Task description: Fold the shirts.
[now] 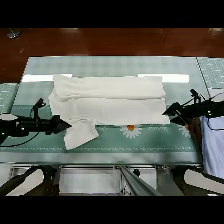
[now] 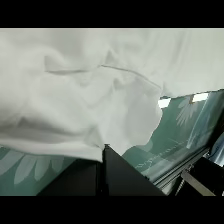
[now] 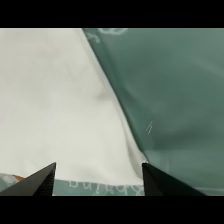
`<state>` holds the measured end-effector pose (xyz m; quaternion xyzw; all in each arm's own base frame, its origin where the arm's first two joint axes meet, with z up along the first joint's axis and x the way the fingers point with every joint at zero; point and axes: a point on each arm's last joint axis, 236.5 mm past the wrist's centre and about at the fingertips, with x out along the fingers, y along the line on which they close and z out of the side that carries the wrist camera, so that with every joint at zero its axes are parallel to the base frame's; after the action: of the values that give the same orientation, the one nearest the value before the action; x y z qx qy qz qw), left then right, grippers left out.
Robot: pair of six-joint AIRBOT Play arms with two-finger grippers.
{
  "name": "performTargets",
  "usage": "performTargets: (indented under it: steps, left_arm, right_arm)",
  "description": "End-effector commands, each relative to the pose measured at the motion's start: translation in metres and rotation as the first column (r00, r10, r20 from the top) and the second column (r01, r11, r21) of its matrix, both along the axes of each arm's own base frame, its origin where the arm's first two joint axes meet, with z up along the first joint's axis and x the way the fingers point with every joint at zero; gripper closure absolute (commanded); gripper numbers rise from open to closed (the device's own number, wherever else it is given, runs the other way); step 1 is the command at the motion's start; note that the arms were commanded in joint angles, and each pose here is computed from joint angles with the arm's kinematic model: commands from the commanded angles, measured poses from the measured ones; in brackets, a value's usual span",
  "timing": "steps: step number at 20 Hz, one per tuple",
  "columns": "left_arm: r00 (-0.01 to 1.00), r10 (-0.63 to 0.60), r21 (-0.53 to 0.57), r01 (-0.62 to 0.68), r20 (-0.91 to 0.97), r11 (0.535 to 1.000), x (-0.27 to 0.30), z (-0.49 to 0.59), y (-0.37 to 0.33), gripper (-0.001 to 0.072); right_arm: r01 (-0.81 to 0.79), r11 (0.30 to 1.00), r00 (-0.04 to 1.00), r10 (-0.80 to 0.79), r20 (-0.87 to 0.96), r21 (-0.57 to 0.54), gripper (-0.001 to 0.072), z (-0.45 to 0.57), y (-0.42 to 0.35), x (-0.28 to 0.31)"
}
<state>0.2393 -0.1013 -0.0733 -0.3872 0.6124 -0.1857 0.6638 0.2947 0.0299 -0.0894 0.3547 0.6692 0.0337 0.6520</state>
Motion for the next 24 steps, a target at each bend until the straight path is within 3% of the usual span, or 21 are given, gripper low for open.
performTargets:
  steps: [1,8,9,10,11,14,17,20,24]
  left_arm:
    - [1.0,0.003,0.012,-0.004,0.026,1.0,0.009,0.005,0.003,0.0681]
    - [0.999,0.001,0.018,-0.002,0.053,1.0,0.018,0.012,0.006,0.0681]
    - [0.999,0.001,0.019,-0.002,0.053,1.0,0.018,0.012,0.006,0.0681]
    - [0.999,0.001,0.019,-0.002,0.054,1.0,0.018,0.012,0.006,0.0681]
    - [0.999,0.001,0.019,-0.002,0.054,1.0,0.018,0.012,0.006,0.0681]
    - [0.997,-0.008,0.026,0.006,0.073,1.0,0.024,0.021,0.014,0.0681]
    - [0.987,0.065,0.042,-0.072,0.147,0.997,0.052,0.046,0.048,0.0681]
    - [0.964,0.13,0.091,-0.154,0.232,0.984,0.081,0.065,0.08,0.0681]
    - [0.952,0.099,0.151,-0.147,0.289,0.977,0.117,0.062,0.072,0.0682]
  right_arm:
    - [-0.004,1.0,1.0,0.004,-0.007,0.013,0.0094,-0.004,0.017,0.019]
    - [-0.006,0.999,0.999,0.009,-0.052,0.045,0.0104,-0.012,0.025,0.017]
    - [-0.01,0.999,0.999,0.012,-0.05,0.045,0.0166,-0.012,0.025,0.017]
    - [-0.027,0.999,0.999,0.029,-0.039,0.045,0.0387,-0.012,0.025,0.017]
    - [-0.068,0.997,0.998,0.068,-0.017,0.045,0.0684,-0.012,0.026,0.016]
    - [-0.117,0.992,0.993,0.117,0.0,0.056,0.0686,-0.003,0.021,0.015]
    - [-0.074,0.996,0.997,0.072,0.038,0.051,0.0687,0.014,-0.002,0.031]
    - [-0.064,0.998,0.991,0.061,0.118,0.024,0.0687,0.033,-0.014,0.058]
    - [-0.056,0.998,0.964,0.059,0.261,-0.018,0.0687,0.056,-0.005,0.115]
